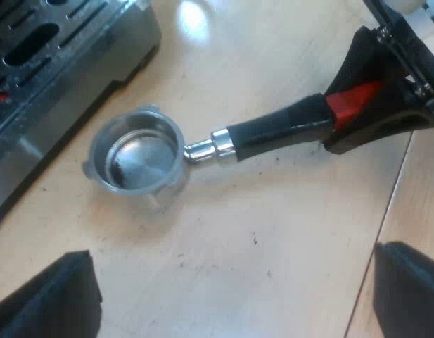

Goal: Grind coffee beans and then tamp

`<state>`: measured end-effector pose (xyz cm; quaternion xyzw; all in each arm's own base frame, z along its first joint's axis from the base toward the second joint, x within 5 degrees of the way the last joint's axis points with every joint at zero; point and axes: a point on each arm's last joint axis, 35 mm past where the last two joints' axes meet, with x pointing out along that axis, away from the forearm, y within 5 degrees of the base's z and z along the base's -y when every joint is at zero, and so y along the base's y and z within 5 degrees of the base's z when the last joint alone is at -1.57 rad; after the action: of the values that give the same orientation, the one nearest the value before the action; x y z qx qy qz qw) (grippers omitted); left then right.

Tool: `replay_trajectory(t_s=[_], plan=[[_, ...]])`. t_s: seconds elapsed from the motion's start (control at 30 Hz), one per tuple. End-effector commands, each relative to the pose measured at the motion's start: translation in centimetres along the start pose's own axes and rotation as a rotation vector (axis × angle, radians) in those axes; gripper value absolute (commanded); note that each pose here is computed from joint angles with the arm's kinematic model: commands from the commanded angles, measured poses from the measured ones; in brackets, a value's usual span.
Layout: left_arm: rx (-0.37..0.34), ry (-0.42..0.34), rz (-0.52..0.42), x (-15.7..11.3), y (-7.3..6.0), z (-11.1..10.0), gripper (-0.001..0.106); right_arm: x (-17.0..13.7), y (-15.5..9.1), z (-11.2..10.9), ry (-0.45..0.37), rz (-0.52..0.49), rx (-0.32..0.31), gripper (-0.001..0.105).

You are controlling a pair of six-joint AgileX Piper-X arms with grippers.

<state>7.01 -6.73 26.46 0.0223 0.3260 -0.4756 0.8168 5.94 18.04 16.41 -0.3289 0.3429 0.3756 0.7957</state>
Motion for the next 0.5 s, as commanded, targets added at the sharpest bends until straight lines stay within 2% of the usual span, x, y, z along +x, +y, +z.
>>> replay_trajectory(t_s=[0.03, 0.13, 0.17, 0.2, 0.33, 0.5], plan=[[-0.002, 0.010, -0.017, 0.9, 0.3, 0.6, 0.081, 0.3, -0.4, 0.7, -0.032, 0.003, 0.033, 0.000], [-0.006, 0.019, -0.017, 1.9, 0.8, 1.1, 0.081, 0.3, -0.4, 0.7, -0.028, 0.007, 0.035, 0.000], [-0.005, 0.015, -0.017, 2.2, 0.9, 1.3, 0.081, 1.0, -0.7, 0.6, -0.004, 0.048, 0.058, 0.000], [-0.002, 0.010, -0.017, 2.5, 1.1, 1.6, 0.081, 1.9, -0.9, 0.8, -0.002, 0.048, 0.061, 0.000], [-0.002, 0.010, -0.019, 3.1, 1.3, 1.9, 0.081, 2.4, -0.7, 0.8, 0.002, 0.048, 0.029, 0.000], [-0.020, 0.046, -0.034, 3.6, 1.5, 1.7, 0.081, 2.9, -0.6, 0.6, 0.027, 0.047, 0.021, 0.000]])
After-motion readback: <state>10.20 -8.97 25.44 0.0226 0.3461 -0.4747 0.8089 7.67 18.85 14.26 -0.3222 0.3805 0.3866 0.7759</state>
